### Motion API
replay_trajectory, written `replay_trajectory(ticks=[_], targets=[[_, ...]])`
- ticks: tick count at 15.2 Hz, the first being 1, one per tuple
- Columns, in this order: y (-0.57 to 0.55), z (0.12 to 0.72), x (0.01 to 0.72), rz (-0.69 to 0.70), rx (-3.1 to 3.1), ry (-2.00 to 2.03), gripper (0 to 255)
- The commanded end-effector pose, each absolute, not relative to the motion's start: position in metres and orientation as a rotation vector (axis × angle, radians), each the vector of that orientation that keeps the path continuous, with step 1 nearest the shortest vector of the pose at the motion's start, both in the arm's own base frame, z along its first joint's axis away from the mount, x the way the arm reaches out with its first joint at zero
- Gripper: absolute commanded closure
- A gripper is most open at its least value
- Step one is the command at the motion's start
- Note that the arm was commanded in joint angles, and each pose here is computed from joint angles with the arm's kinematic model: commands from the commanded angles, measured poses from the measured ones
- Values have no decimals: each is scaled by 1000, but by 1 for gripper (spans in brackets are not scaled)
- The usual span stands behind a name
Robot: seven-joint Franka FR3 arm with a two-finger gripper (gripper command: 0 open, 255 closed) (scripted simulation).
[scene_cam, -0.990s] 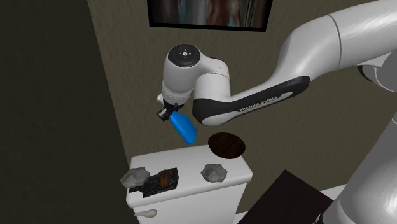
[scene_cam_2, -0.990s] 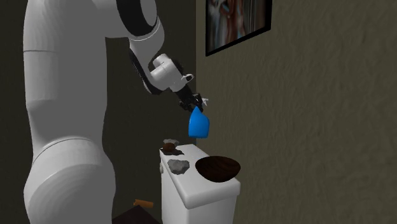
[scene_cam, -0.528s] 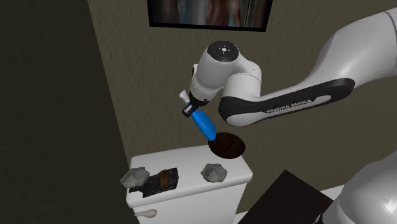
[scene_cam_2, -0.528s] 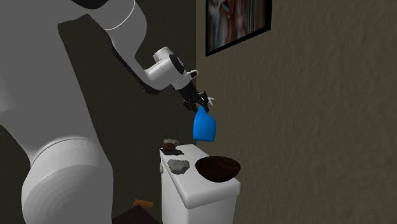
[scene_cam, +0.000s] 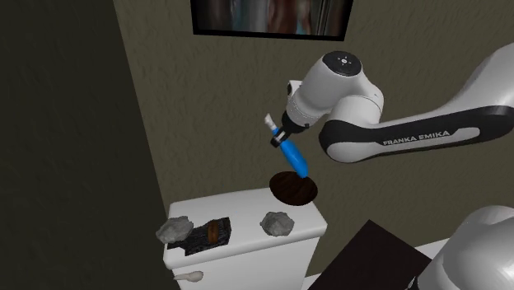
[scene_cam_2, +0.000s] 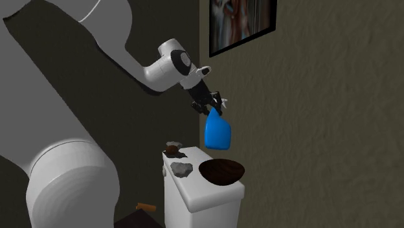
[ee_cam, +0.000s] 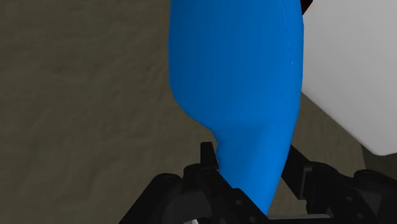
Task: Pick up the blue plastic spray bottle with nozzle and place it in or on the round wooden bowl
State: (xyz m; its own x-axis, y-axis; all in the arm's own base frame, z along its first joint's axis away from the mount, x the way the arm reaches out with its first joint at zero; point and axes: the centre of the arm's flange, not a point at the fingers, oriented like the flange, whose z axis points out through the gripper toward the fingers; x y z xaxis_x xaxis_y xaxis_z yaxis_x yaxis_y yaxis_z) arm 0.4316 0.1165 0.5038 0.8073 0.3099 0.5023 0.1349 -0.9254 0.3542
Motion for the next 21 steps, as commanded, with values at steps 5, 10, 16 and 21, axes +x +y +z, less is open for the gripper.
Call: replay_trajectory(ticks=[5,10,16,21], targets=[[66,504,403,825,2693,342,255],[66,478,403,825,2693,342,255],[66,446,403,825,2693,342,255],[66,416,403,825,2693,342,255]])
